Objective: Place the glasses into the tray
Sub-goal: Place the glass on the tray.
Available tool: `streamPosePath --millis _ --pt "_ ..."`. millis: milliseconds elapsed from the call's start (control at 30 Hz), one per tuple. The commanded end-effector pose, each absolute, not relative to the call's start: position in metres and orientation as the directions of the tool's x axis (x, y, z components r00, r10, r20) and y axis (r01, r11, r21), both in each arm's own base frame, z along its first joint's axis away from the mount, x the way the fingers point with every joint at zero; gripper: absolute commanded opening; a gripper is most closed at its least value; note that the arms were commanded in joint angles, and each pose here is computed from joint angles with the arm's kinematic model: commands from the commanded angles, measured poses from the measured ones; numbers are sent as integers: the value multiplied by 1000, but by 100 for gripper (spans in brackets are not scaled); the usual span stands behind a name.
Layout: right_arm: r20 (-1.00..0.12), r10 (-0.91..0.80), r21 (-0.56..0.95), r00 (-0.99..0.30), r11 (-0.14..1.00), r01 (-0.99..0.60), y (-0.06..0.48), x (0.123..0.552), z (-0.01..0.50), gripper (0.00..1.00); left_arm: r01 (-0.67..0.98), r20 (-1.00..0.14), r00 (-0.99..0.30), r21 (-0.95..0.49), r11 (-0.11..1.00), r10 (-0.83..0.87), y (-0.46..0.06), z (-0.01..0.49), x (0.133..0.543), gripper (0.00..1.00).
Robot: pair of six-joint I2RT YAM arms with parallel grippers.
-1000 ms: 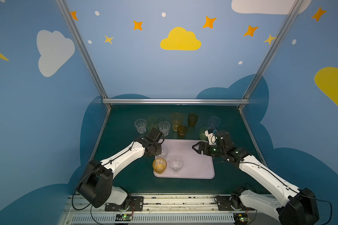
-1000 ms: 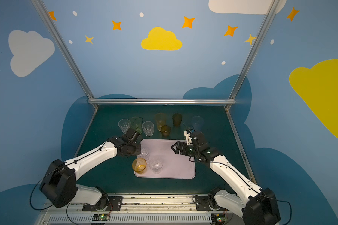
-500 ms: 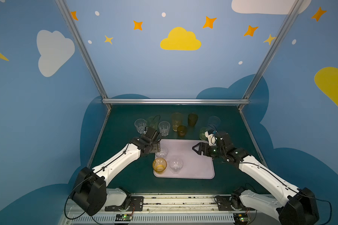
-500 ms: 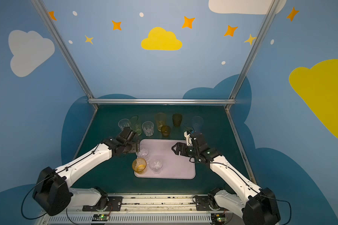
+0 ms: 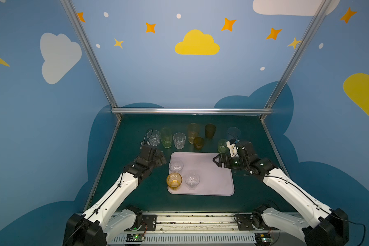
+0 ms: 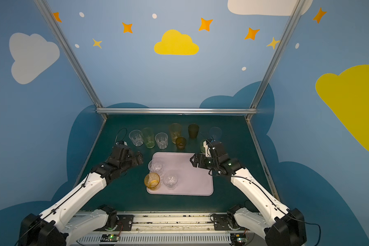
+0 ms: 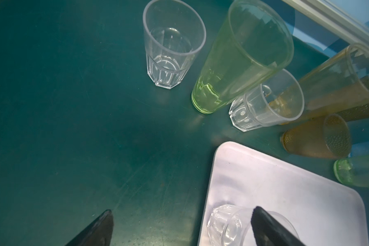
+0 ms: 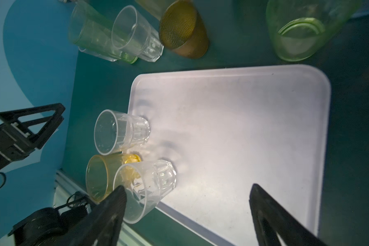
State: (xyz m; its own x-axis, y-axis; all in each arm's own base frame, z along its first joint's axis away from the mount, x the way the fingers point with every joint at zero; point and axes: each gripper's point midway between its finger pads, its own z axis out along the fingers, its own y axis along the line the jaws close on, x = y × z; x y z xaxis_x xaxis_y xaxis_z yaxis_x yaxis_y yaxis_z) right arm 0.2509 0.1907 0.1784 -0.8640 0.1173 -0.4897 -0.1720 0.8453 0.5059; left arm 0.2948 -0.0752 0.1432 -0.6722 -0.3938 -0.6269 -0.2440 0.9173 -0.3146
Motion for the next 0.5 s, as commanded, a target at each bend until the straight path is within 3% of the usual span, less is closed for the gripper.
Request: streamPosePath --millis 0,167,467 --pt "-536 109 405 -837 903 -142 168 256 191 90 -241 -631 -636 -384 891 -444 -78 152 295 100" --pt "-558 104 369 -824 920 -134 165 267 202 90 -225 -643 -603 -432 873 -473 -77 151 288 100" --pt "-498 98 301 -861 951 -66 164 290 197 90 -172 -637 -603 -484 858 -481 -88 150 290 100"
